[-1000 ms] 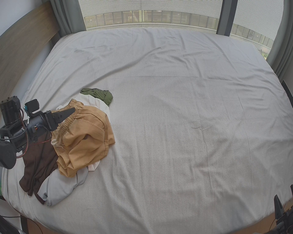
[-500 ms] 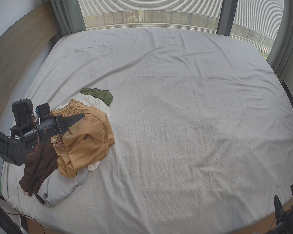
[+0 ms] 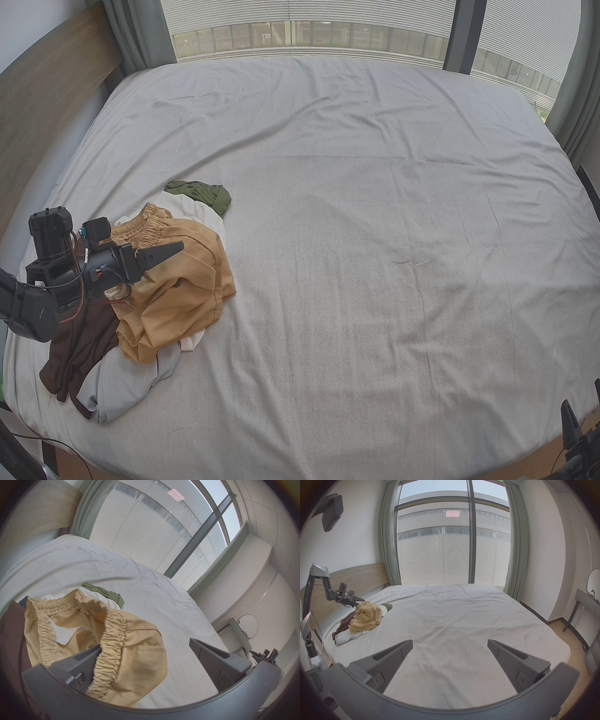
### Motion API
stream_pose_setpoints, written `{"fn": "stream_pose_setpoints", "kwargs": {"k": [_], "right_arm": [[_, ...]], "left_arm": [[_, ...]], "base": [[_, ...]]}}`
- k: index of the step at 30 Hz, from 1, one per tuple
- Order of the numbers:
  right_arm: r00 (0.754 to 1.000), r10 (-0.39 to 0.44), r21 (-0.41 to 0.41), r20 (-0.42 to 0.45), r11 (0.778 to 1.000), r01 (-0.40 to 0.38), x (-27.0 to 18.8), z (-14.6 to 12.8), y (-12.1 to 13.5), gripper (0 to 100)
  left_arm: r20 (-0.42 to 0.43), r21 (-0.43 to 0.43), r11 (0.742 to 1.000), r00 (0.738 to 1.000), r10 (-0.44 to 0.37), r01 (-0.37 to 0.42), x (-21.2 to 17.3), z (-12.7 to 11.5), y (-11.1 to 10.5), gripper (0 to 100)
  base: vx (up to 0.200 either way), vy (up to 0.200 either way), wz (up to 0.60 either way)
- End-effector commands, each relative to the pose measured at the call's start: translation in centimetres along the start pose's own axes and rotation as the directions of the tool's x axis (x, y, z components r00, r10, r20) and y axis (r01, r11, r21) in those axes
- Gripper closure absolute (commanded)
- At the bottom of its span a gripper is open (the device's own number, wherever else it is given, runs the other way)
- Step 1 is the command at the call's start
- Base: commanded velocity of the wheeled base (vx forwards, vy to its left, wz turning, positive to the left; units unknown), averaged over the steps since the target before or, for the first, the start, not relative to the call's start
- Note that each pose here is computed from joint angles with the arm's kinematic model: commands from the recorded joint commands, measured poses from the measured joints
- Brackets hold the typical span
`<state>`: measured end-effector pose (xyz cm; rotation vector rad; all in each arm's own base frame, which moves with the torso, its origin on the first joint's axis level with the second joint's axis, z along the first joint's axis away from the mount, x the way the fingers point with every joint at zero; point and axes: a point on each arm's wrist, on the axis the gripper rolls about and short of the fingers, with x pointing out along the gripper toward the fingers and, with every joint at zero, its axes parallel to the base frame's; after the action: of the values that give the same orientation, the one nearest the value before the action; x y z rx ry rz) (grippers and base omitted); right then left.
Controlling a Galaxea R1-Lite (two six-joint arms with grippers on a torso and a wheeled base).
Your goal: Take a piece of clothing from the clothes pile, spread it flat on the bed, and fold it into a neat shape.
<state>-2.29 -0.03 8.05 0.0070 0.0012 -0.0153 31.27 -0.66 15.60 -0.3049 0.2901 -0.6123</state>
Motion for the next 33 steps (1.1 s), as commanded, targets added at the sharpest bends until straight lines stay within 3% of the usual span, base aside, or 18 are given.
{"fn": "stream_pose_setpoints", "kwargs": {"k": [1,9,23,24,33], "right_arm": [[1.000,0.000,0.001,-0.006,1.000,0.000,0.0,-0.5,0.0,0],[1.000,0.000,0.001,-0.006,1.000,0.000,0.0,-0.5,0.0,0],[1.000,0.000,0.001,-0.006,1.000,0.000,0.0,-0.5,0.0,0],[1.000,-0.002,0.001,-0.005,1.000,0.002,0.0,-0.5,0.0,0],[1.000,-0.002,0.001,-0.005,1.000,0.002,0.0,-0.5,0.0,0]], "left_arm": [[-0.017,-0.009,0.999,0.999,-0.031,0.031,-0.1,-0.4,0.0,0],[-0.038,-0.015,0.991,0.991,-0.131,0.131,0.2,-0.6,0.0,0],[0.006,0.025,0.991,0.991,-0.133,0.133,2.3,-1.0,1.8,0],[0.009,0.026,0.991,0.991,-0.132,0.132,2.3,-0.9,1.8,100],[0.018,0.001,0.991,0.991,-0.131,0.131,2.3,-0.7,1.8,100]], "base": [[0.000,0.000,0.00],[0.000,0.000,0.00],[0.000,0.000,0.00],[0.000,0.000,0.00],[0.000,0.000,0.00]]}}
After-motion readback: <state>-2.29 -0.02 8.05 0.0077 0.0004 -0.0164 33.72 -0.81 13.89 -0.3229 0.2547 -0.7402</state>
